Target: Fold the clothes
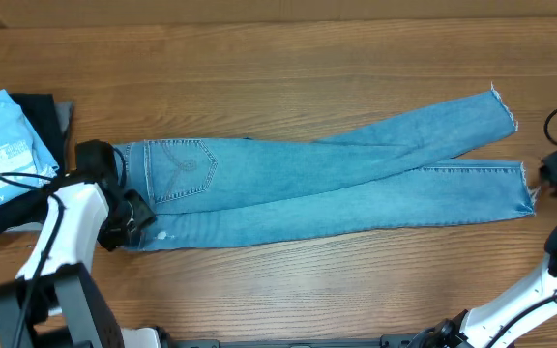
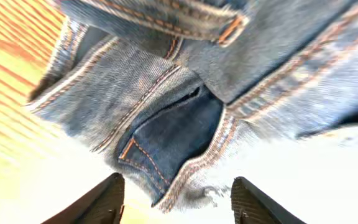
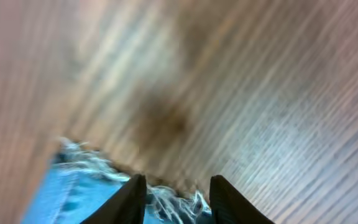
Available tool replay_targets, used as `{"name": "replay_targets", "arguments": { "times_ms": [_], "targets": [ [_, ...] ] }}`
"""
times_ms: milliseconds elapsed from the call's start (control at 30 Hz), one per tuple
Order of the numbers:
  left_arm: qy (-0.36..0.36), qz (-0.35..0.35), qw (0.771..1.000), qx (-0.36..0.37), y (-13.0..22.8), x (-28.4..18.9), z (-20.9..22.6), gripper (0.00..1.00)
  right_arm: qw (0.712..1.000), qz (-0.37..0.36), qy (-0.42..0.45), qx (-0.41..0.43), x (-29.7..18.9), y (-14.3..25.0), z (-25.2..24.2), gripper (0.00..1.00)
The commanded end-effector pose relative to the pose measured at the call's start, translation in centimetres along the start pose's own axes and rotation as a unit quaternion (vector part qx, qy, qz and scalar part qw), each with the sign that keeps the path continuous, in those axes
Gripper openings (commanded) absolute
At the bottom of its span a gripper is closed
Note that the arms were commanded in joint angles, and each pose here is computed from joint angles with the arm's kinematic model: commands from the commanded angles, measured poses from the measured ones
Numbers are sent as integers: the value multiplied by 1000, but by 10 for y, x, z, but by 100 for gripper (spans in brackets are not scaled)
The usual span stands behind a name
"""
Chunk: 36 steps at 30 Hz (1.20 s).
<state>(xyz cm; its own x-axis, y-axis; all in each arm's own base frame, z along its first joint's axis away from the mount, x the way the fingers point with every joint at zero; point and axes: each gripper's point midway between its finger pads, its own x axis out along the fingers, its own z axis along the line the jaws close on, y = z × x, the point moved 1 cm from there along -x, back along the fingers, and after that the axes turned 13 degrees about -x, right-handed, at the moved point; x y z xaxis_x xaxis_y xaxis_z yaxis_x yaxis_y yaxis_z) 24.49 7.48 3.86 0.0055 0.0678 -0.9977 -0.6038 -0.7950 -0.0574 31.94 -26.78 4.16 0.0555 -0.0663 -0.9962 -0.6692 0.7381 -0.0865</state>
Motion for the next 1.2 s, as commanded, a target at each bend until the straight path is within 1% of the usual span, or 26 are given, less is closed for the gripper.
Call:
{"name": "replay_targets", "arguments": {
  "times_ms": [0,67,133,167,233,367,467,567,600,633,667,733,833,933,967,1000,1067,1100,1133,1167],
  "targets": [
    [27,-45,999,-8,-20,-25,-9,61,996,-81,-33,-13,-61,-25,13,50],
    [25,-47,998,-37,-21,-25,-8,59,995,-87,-55,-18,-68,-24,22,49],
    [22,-52,995,-77,-23,-24,-7,60,994,-87,-55,-28,-68,-23,27,49],
    [21,-59,993,-103,-26,-24,-6,63,994,-88,-57,-37,-68,-23,30,49],
    [36,-67,989,-128,-30,-16,-12,67,994,-87,-58,-44,-68,-22,35,48],
    [59,-93,985,-130,-45,-2,-23,66,993,-87,-58,-46,-68,-21,37,46],
    [46,-76,988,-128,-44,15,-25,63,994,-85,-58,-46,-68,-21,36,45],
    [36,-64,989,-127,-41,26,-24,53,994,-84,-57,-46,-68,-20,36,44],
    [38,-67,989,-126,-42,26,-25,45,994,-84,-57,-46,-68,-20,36,44],
    [46,-76,990,-113,-47,25,-29,28,994,-83,-57,-46,-67,-19,36,44],
    [53,-81,990,-105,-50,23,-31,14,994,-83,-57,-46,-67,-19,36,44],
    [74,-83,990,-86,-52,14,-39,4,994,-83,-55,-46,-67,-19,36,44],
    [115,-120,983,-82,-64,-20,-49,4,994,-83,-56,-46,-67,-19,36,44],
    [168,-175,966,-85,-77,-61,-56,4,994,-83,-56,-46,-67,-20,36,43],
    [205,-204,953,-84,-87,-81,-65,4,994,-84,-56,-46,-67,-20,36,43],
    [244,-244,935,-86,-102,-99,-77,4,994,-83,-56,-46,-67,-20,36,43],
    [298,-304,900,-95,-133,-119,-99,4,994,-83,-56,-46,-67,-20,36,43],
    [313,-325,888,-95,-144,-123,-108,5,994,-83,-56,-46,-67,-19,36,43],
    [333,-360,864,-111,-167,-119,-124,20,994,-83,-56,-46,-67,-19,36,43],
    [355,-359,855,-117,-176,-106,-139,40,994,-80,-56,-46,-67,-18,36,43]
  ]
}}
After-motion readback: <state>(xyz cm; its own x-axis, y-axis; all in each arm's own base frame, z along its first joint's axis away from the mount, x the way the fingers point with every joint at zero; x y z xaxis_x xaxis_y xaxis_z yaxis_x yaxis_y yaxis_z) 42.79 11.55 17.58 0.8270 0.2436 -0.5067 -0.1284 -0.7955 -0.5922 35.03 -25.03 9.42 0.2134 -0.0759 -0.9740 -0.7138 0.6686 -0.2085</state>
